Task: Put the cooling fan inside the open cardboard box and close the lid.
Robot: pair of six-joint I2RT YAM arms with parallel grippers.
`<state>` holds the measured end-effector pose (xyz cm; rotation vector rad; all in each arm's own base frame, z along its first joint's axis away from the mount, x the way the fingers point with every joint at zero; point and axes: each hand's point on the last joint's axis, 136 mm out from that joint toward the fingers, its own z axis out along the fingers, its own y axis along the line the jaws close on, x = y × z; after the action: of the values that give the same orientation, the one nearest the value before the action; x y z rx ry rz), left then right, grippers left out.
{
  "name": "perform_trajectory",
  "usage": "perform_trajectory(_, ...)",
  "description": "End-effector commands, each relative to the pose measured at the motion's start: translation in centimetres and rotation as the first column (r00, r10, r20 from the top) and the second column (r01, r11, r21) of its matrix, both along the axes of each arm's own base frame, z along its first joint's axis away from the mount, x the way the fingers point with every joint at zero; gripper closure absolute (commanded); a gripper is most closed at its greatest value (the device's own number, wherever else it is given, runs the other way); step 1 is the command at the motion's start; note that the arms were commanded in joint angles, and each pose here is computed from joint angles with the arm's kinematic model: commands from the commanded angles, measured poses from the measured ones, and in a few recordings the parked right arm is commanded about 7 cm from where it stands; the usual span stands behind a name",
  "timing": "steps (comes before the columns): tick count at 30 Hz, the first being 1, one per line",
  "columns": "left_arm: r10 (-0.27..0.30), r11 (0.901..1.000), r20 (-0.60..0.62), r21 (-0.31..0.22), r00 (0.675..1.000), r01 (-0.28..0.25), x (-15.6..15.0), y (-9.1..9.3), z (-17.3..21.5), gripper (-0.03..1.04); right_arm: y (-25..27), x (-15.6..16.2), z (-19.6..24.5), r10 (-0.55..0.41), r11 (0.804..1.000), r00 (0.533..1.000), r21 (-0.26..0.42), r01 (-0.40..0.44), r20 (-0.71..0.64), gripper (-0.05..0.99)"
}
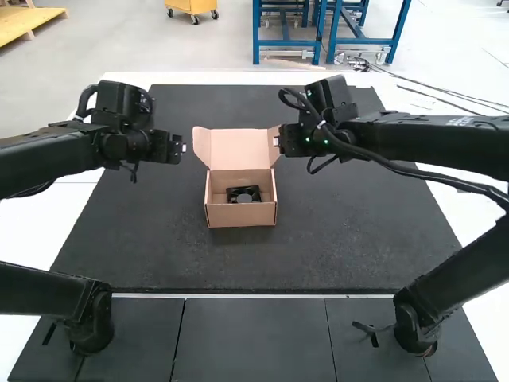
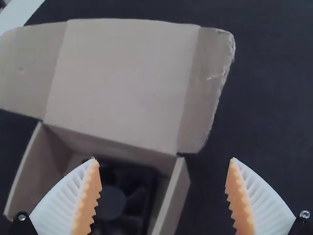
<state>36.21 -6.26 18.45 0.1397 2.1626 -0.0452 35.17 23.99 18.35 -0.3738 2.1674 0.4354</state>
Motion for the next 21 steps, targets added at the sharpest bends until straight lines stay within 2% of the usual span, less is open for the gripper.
perform_trajectory(1,0.026,0.9997,0.026,-0.003,0.999,-0.026,0.7,0.4,0.6,0.04,-0.2,1.4,1.3,-0.017,0.999,0.999,0.033,0.017,0.027,0.35)
perform_trajectory(5,0.051,0.9987,0.053,0.005,0.997,-0.051,1.4,0.9,0.7,0.04,-0.8,2.4,1.1,-0.036,0.998,0.999,0.043,0.035,0.030,0.35)
perform_trajectory(11,0.088,0.9956,0.056,0.027,0.995,-0.090,2.3,1.5,-0.3,0.04,-1.3,3.6,1.5,-0.045,0.998,0.998,0.051,0.042,0.051,0.17)
perform_trajectory(17,0.115,0.9924,0.052,0.040,0.992,-0.117,2.9,2.1,-1.0,0.04,-1.1,3.6,0.9,-0.034,0.998,0.999,0.047,0.032,0.035,0.10)
perform_trajectory(21,0.147,0.9876,0.051,0.048,0.988,-0.150,3.4,3.1,-1.5,0.04,-1.1,3.7,0.7,-0.034,0.998,0.999,0.046,0.032,0.033,0.04)
